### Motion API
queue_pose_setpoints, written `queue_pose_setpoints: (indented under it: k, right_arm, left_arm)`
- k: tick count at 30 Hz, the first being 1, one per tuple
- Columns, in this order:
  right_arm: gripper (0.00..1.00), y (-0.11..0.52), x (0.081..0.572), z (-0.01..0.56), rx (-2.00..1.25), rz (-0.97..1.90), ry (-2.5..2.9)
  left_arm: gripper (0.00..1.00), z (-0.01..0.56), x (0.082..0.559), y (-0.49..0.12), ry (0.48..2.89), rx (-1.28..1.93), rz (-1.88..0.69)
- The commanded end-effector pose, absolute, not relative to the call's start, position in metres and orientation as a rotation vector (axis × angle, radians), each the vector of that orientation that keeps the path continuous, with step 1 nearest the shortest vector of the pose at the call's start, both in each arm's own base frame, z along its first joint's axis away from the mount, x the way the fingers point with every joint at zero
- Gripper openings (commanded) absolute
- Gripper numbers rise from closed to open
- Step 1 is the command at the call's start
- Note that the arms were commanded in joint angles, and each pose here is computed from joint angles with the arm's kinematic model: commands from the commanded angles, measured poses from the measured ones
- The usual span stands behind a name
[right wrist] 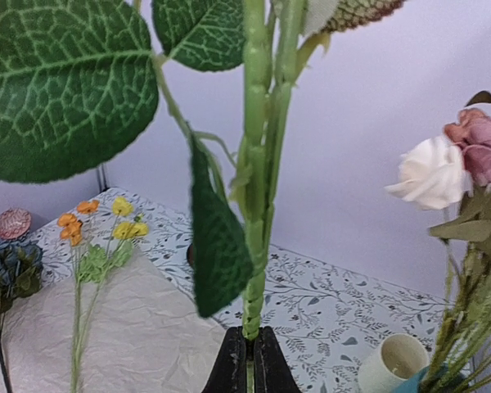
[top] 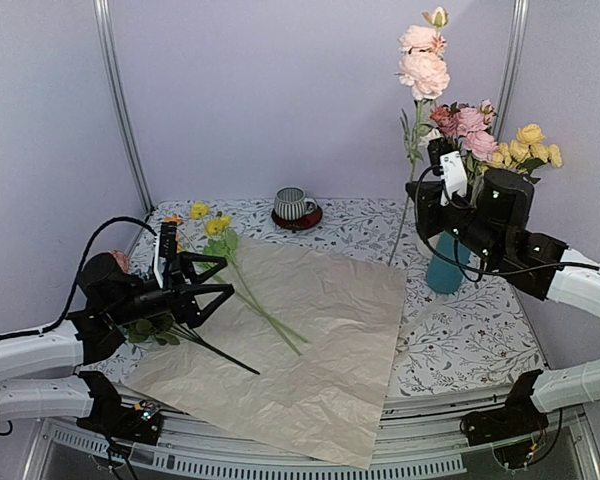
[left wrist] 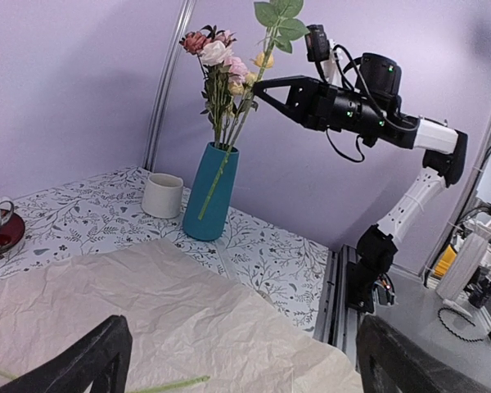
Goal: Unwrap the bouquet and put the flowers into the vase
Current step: Place the fake flower in the vase.
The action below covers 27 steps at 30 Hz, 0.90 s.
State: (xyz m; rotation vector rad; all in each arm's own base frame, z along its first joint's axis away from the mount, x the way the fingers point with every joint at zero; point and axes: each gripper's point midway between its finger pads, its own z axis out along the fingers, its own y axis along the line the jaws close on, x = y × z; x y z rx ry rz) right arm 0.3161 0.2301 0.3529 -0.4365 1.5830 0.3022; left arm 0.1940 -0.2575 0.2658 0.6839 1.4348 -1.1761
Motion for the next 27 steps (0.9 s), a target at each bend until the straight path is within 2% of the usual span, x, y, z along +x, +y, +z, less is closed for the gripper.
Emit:
queue_pose_setpoints:
  k: [1, 11, 27]
  right_arm:
    - [0.02, 0.192, 0.317, 0.383, -0.336, 0.217, 1.568]
    - [0.01, 0.14, 0.31, 0.408, -0.172, 0.135, 1.535]
    - [0.01, 0.072, 0.324, 0.501, 0.0, -0.061, 1.37]
  left_arm:
    - [0.98, 0.266, 0.187, -0.259, 1.409, 0.706, -1.186]
    - [0.98, 0.263, 0.186, -0.261, 1.399, 0.717, -1.199]
    - [0.97, 0.263, 0.181, -0.263, 1.389, 0.738, -1.223]
